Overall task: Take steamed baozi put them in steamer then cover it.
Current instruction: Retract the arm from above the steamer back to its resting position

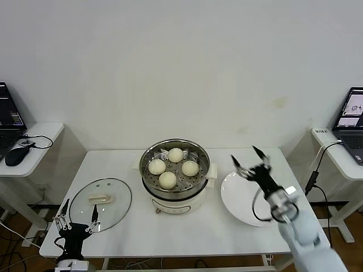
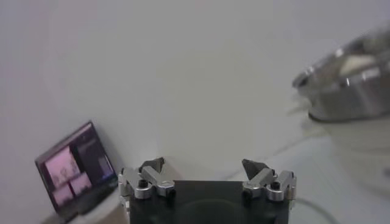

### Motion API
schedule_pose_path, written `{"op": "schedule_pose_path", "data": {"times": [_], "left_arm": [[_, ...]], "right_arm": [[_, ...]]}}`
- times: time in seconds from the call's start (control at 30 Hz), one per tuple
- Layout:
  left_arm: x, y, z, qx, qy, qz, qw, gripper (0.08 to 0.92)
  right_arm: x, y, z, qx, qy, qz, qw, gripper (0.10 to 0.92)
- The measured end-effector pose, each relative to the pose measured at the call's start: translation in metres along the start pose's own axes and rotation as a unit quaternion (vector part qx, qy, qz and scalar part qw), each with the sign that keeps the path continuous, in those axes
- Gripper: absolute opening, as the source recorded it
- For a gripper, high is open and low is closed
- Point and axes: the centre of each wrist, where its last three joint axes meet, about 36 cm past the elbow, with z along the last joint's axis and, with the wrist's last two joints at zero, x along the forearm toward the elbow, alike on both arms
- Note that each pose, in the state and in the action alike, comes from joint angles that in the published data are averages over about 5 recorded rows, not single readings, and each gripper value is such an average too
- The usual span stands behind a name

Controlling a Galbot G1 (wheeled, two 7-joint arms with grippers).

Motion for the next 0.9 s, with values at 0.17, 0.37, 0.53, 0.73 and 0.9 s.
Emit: {"op": "schedule_pose_path", "data": {"times": [0.17, 0.37, 0.53, 0.73, 0.9], "left_arm": [[-0.004, 0.000, 0.021, -0.129, -0.017, 0.023, 0.991, 0.823], [-0.017, -0.004, 0.046, -0.246, -0.032, 0.051, 0.967, 0.823], [-0.036, -0.008, 0.065, -0.304, -0.039, 0.066, 0.950, 0.823], [-0.063, -0.012, 0.080, -0.342, -0.044, 0.073, 0.936, 0.823], [-0.084, -0.016, 0.088, -0.361, -0.047, 0.074, 0.929, 0.823]], "right_arm": [[0.055, -0.009, 0.021, -0.009, 0.028, 0.068, 0.997, 0.823], [0.097, -0.011, 0.035, -0.012, 0.048, 0.121, 0.991, 0.823], [0.121, -0.009, 0.040, -0.011, 0.058, 0.147, 0.987, 0.823], [0.144, -0.007, 0.044, -0.011, 0.070, 0.168, 0.983, 0.823], [0.157, -0.004, 0.048, -0.012, 0.080, 0.177, 0.981, 0.823]]}}
